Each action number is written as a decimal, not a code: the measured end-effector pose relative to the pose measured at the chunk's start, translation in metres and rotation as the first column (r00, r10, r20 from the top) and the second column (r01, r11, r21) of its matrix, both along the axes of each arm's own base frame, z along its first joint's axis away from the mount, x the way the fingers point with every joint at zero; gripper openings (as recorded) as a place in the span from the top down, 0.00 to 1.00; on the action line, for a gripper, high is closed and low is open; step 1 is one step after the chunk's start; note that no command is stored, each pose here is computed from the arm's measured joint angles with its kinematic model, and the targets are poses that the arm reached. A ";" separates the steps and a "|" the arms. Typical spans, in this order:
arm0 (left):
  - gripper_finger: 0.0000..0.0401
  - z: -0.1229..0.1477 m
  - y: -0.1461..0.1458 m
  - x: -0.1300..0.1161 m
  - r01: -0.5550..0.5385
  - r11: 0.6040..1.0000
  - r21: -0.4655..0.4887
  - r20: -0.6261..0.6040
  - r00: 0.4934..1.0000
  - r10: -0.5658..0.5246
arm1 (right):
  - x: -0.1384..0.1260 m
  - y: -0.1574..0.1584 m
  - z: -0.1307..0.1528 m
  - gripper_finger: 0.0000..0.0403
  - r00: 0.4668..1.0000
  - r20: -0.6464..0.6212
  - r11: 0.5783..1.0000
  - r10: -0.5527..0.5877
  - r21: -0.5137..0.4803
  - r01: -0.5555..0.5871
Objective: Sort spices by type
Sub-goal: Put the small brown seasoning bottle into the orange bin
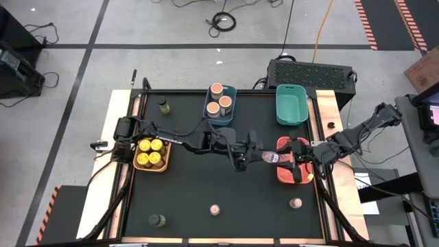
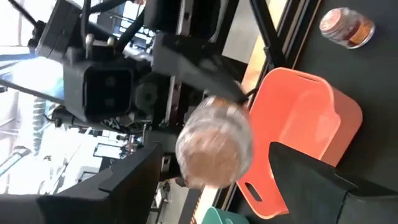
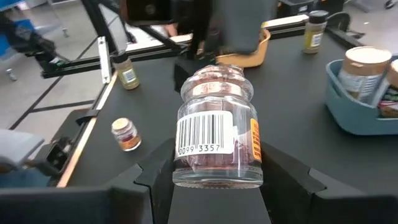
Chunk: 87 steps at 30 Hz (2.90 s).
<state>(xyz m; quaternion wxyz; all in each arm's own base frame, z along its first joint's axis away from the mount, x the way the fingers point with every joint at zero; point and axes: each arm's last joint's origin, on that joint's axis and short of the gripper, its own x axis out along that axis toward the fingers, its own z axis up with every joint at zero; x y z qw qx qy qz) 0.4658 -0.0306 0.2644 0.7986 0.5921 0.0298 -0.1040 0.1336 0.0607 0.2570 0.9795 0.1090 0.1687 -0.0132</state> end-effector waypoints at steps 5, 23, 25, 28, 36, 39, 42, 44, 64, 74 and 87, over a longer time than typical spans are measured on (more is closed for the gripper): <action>0.26 -0.002 -0.003 -0.001 0.012 1.000 -0.012 -0.027 1.000 -0.012 | 0.003 0.003 -0.003 0.55 0.999 -0.027 1.000 0.021 0.004 -0.021; 0.26 -0.012 -0.016 -0.004 0.068 0.998 -0.019 -0.127 0.989 -0.069 | 0.027 0.004 -0.012 0.55 0.993 -0.063 0.995 0.097 0.004 -0.097; 0.26 -0.012 -0.016 -0.004 0.067 0.997 -0.027 -0.131 0.989 -0.070 | 0.029 0.004 -0.012 0.55 0.993 -0.058 0.995 0.102 0.007 -0.102; 0.26 -0.011 -0.017 -0.004 0.062 0.997 -0.043 -0.129 0.989 -0.068 | 0.031 0.003 -0.013 0.55 0.992 -0.065 0.994 0.110 0.011 -0.110; 0.26 -0.013 -0.016 -0.005 0.058 0.997 -0.042 -0.140 0.988 -0.064 | 0.037 -0.001 -0.017 0.55 0.993 -0.085 0.997 0.083 0.007 -0.082; 0.26 -0.014 -0.017 -0.005 0.058 0.997 -0.042 -0.152 0.986 -0.064 | 0.038 -0.002 -0.016 0.55 0.994 -0.081 0.997 0.074 0.007 -0.073; 0.26 -0.014 -0.017 -0.005 0.055 0.998 -0.041 -0.161 0.985 -0.061 | 0.039 -0.003 -0.014 0.55 0.995 -0.062 0.997 0.074 0.005 -0.074; 0.26 -0.014 -0.016 -0.005 0.050 0.998 -0.039 -0.161 0.985 -0.056 | 0.039 -0.002 -0.013 0.55 0.995 -0.048 0.997 0.082 0.001 -0.082; 0.52 -0.013 -0.018 -0.005 0.042 0.998 -0.038 -0.154 0.987 -0.048 | 0.039 -0.002 -0.012 0.55 0.994 -0.042 0.995 0.104 0.001 -0.104; 0.50 -0.014 -0.016 -0.005 -0.014 0.999 -0.034 -0.161 0.987 0.008 | 0.040 -0.004 -0.012 0.39 1.000 -0.030 1.000 0.009 -0.021 -0.009; 0.49 -0.022 -0.012 -0.009 -0.249 0.953 -0.174 -0.273 0.942 0.196 | 0.021 -0.018 -0.003 0.15 0.983 0.012 0.975 -0.184 -0.126 0.184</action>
